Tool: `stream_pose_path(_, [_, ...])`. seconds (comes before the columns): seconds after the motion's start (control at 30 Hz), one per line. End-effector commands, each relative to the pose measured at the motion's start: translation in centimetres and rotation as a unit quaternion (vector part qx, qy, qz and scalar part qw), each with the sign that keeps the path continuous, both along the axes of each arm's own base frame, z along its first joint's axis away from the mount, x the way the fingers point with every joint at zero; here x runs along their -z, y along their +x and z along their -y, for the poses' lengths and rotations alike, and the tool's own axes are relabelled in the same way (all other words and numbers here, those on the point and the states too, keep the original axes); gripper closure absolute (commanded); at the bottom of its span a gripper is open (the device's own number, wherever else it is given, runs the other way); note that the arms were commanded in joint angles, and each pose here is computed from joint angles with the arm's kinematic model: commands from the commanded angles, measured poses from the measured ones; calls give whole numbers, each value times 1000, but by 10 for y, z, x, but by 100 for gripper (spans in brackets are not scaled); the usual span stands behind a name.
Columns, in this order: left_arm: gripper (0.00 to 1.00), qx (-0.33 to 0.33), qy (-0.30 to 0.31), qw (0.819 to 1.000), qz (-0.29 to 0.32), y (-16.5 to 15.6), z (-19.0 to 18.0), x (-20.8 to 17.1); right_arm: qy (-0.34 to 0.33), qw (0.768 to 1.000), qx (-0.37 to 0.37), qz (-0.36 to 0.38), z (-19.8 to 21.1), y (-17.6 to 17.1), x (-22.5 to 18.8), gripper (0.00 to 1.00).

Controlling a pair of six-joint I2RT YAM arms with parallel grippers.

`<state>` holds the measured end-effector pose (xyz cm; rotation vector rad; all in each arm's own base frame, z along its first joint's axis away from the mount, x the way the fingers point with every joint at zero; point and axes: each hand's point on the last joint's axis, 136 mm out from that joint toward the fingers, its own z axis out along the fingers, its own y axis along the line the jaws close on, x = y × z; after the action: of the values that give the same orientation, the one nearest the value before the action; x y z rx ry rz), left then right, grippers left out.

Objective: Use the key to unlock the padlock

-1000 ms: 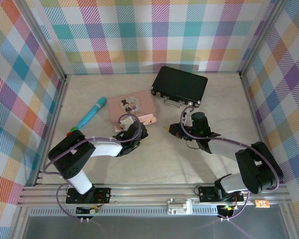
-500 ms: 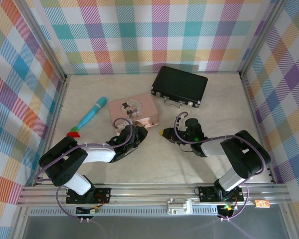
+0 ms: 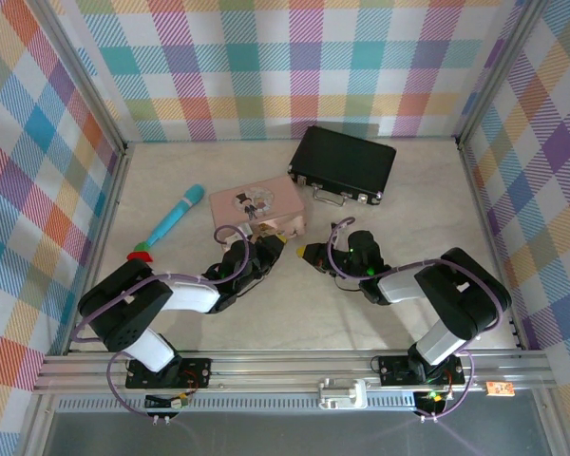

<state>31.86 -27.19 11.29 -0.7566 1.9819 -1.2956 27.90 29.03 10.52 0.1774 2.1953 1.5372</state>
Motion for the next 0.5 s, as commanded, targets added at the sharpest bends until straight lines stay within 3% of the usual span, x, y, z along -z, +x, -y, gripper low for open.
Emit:
stream_pose_path(0.0, [100,8,-50,998,40,4,7,-29,17,1000,1,18,-6,6,-10,100])
stream_pose_path(0.47, [100,17,-32,998,44,2,8,-31,24,999,-13,36,-16,9,-23,100])
